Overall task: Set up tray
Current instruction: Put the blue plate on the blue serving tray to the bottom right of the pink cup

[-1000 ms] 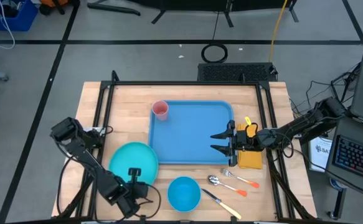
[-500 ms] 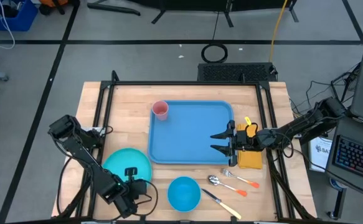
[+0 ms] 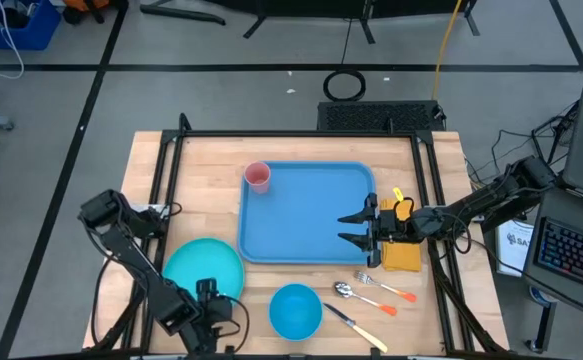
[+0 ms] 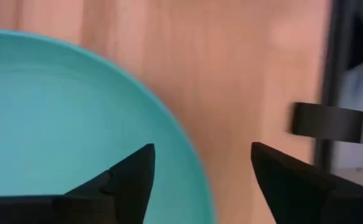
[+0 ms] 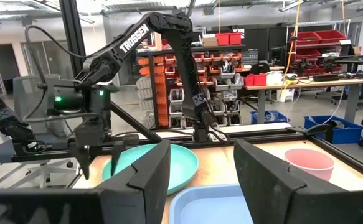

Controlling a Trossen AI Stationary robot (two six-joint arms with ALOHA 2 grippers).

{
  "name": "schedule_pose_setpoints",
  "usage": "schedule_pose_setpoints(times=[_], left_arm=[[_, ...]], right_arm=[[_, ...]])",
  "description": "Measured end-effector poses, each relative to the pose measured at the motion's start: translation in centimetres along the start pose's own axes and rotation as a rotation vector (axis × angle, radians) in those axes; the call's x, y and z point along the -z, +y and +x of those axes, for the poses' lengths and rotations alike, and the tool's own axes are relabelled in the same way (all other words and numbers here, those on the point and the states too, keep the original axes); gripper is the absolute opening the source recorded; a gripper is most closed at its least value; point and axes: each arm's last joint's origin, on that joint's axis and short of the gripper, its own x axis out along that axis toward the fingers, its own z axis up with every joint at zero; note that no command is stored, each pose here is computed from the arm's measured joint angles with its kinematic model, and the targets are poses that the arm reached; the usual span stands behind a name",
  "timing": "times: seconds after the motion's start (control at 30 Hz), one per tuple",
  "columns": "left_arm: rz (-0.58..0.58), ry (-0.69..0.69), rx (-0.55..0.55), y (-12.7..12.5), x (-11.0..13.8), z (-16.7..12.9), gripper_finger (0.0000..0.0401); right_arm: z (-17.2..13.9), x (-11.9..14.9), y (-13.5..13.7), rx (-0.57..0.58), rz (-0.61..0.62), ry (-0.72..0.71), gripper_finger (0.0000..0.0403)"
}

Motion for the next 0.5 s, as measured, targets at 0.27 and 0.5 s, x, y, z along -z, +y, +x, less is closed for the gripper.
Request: schedule_pose_setpoints(times=[0.27,0.5], left_arm=[[0.008,0.051,-0.078,-0.1,0.8,2.2,0.0257],[0.048,0.090,-0.104,-0.1,1.1,3.4,0.0153]], right_arm=[[0.0,0.0,0.0,0.001,0.000,0.000,0.0166],[0.0,0.0,0.0,0.001,0.000,0.001,0.0166]])
